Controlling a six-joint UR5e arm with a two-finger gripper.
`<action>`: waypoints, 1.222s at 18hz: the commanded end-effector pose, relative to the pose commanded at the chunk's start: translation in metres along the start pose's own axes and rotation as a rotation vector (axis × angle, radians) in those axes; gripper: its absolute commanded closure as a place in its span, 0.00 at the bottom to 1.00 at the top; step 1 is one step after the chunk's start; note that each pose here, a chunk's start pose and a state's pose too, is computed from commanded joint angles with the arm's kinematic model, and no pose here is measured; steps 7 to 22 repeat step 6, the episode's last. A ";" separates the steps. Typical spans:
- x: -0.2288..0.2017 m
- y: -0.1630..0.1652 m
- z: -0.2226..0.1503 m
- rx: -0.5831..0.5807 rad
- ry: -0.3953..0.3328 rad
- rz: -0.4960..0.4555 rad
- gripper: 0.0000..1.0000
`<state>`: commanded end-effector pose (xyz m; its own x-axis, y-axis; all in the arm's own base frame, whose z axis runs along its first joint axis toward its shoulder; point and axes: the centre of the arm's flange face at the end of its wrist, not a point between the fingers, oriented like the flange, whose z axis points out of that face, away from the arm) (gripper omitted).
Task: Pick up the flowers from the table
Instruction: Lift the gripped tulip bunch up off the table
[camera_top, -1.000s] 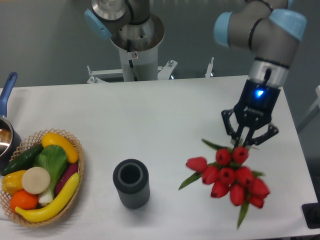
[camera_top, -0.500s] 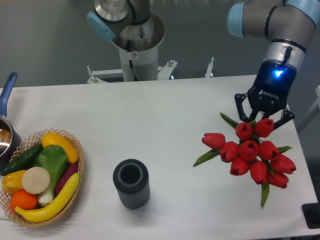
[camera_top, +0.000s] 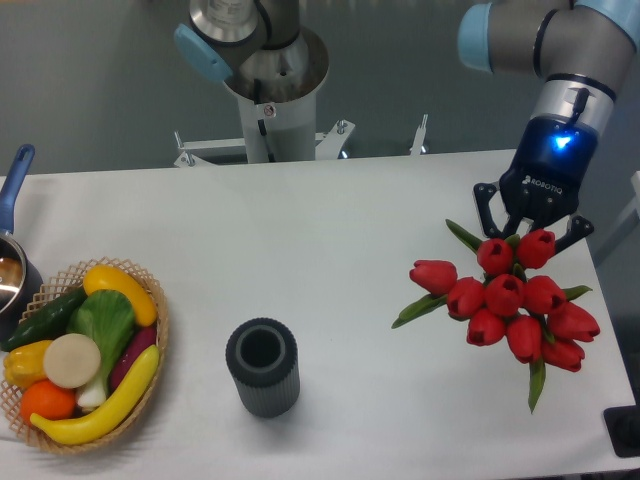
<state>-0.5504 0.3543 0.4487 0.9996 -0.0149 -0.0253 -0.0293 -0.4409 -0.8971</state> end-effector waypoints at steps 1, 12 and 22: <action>0.000 0.000 0.000 0.005 0.003 -0.001 0.80; -0.001 -0.001 -0.004 0.044 0.016 -0.013 0.80; -0.001 -0.001 -0.004 0.044 0.016 -0.013 0.80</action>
